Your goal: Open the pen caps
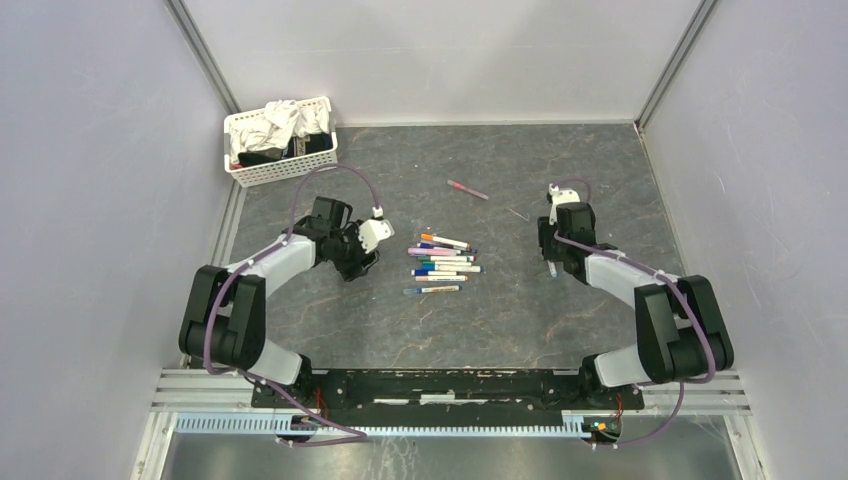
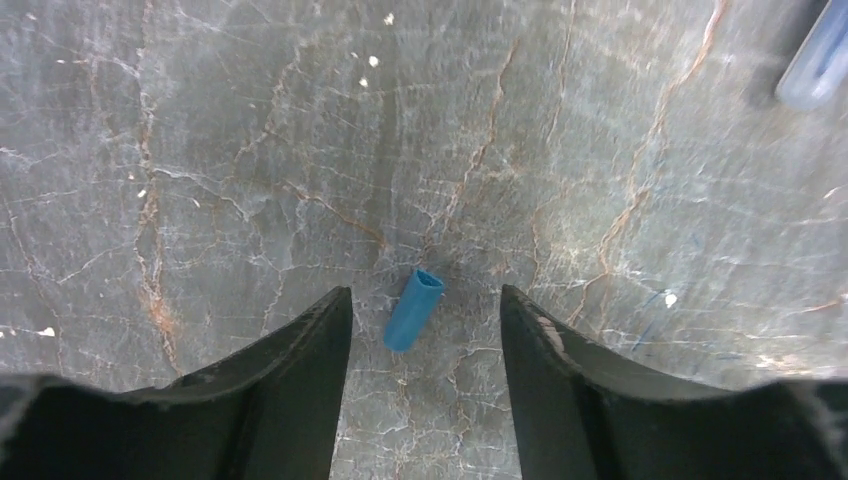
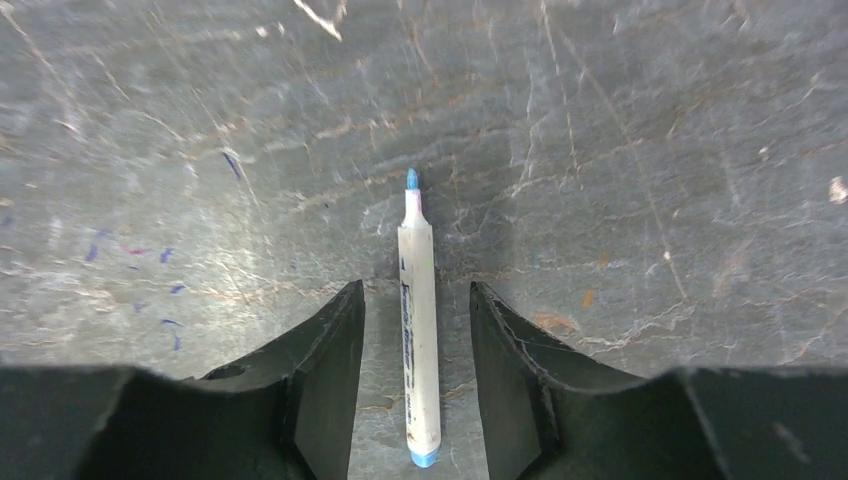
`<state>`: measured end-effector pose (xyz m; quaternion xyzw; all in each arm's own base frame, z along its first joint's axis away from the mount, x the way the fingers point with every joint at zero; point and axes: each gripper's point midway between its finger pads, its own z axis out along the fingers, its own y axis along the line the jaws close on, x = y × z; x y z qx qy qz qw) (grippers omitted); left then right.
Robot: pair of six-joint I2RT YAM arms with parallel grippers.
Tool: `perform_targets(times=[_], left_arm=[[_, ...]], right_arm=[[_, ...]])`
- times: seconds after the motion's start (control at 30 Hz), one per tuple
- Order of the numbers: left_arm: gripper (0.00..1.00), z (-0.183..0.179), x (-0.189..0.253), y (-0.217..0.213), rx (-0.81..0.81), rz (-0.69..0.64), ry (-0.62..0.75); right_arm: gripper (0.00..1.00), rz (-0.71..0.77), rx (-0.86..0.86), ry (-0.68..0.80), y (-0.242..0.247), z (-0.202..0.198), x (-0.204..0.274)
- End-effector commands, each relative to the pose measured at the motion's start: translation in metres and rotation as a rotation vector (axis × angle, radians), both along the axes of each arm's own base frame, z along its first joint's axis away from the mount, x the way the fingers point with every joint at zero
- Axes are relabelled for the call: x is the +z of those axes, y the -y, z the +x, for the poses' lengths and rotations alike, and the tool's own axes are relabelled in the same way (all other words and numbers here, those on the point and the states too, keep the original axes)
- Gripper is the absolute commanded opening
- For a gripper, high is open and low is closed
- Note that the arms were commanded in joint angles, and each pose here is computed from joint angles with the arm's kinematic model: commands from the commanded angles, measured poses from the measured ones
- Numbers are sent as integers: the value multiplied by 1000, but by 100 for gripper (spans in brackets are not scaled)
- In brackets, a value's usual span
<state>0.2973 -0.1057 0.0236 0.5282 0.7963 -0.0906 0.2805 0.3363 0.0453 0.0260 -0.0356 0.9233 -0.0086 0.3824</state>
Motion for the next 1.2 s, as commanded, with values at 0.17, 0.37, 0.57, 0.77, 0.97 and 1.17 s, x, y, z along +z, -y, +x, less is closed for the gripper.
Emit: perform_targets(times=[0.17, 0.37, 0.57, 0.77, 0.97, 1.17], left_arm=[[77, 44, 123, 15, 121, -155, 104], [93, 51, 210, 13, 213, -227, 196], [100, 43, 236, 9, 289, -279, 233], [100, 31, 230, 10, 263, -276, 190], [100, 26, 222, 11, 256, -266, 142], [100, 19, 228, 16, 218, -285, 130]], right_arm=[[66, 145, 36, 425, -26, 57, 152], [98, 321, -183, 619, -3, 58, 189], [98, 245, 15, 523, -46, 85, 166], [95, 153, 310, 397, -117, 117, 136], [78, 115, 514, 223, -173, 154, 89], [68, 90, 563, 112, -188, 171, 40]])
